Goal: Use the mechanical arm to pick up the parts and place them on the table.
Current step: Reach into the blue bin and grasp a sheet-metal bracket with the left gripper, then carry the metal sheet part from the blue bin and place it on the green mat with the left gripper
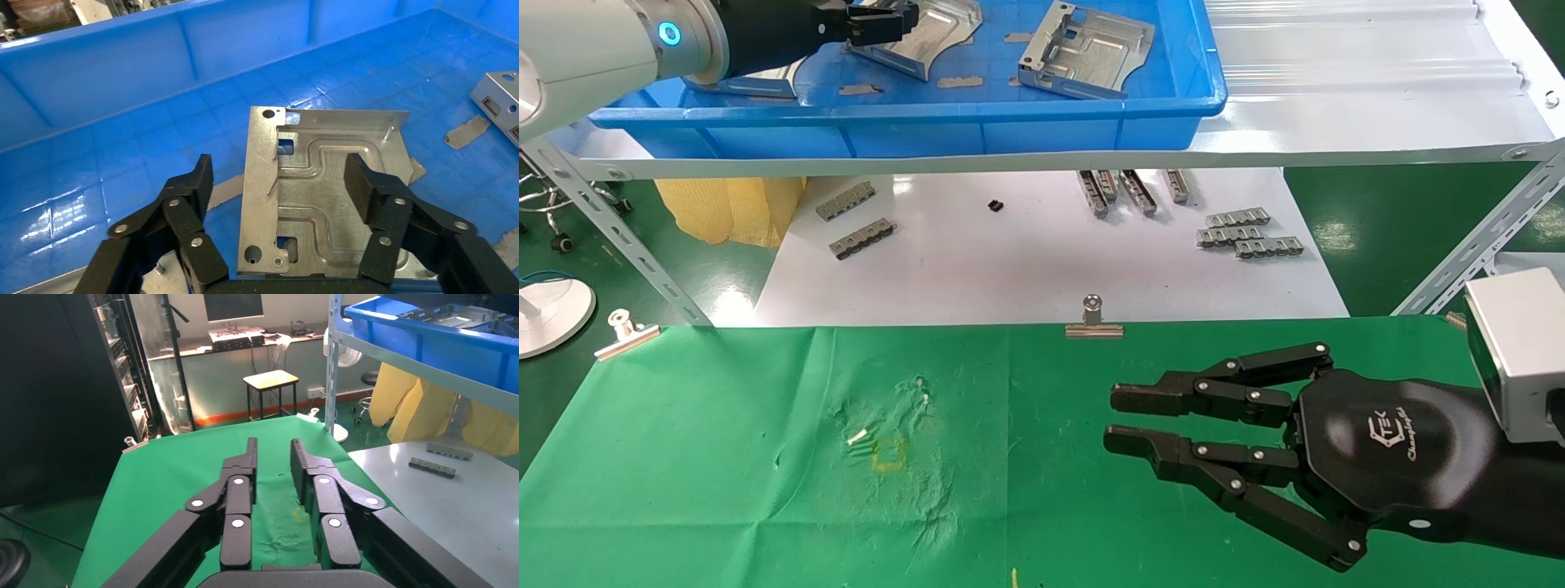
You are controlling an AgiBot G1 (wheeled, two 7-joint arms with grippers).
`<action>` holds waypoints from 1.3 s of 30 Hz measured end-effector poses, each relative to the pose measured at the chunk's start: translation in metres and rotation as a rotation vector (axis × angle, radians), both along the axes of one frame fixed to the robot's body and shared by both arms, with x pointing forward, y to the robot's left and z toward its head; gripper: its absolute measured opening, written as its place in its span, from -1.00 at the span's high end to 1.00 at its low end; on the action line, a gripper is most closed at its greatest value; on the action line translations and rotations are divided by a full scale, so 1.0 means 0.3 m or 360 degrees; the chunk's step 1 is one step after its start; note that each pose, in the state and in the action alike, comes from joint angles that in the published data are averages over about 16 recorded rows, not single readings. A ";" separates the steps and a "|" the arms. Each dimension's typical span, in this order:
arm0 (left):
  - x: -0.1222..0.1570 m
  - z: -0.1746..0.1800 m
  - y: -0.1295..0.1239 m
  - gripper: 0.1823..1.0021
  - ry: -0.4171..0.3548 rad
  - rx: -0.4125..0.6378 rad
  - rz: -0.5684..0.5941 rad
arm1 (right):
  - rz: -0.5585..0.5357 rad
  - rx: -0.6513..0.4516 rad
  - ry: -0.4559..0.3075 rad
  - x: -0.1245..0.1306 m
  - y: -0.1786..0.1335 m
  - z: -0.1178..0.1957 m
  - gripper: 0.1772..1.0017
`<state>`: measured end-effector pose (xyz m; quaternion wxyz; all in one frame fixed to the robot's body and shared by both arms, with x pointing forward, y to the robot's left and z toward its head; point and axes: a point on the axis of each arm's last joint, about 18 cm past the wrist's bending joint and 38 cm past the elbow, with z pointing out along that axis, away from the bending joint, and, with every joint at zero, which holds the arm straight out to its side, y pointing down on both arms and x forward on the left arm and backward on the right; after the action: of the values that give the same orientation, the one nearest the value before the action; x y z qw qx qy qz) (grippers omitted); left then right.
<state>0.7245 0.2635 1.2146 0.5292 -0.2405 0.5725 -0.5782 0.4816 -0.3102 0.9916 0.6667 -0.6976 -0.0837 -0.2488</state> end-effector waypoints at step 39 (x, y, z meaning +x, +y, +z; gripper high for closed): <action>-0.161 0.045 0.015 0.76 -0.0230 0.0240 -0.0367 | 0.0000 0.0000 0.0000 0.000 0.000 0.000 -0.92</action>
<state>0.6762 0.2680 1.2280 0.5156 -0.0906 0.5986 -0.6063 0.4816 -0.3102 0.9916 0.6667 -0.6976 -0.0837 -0.2488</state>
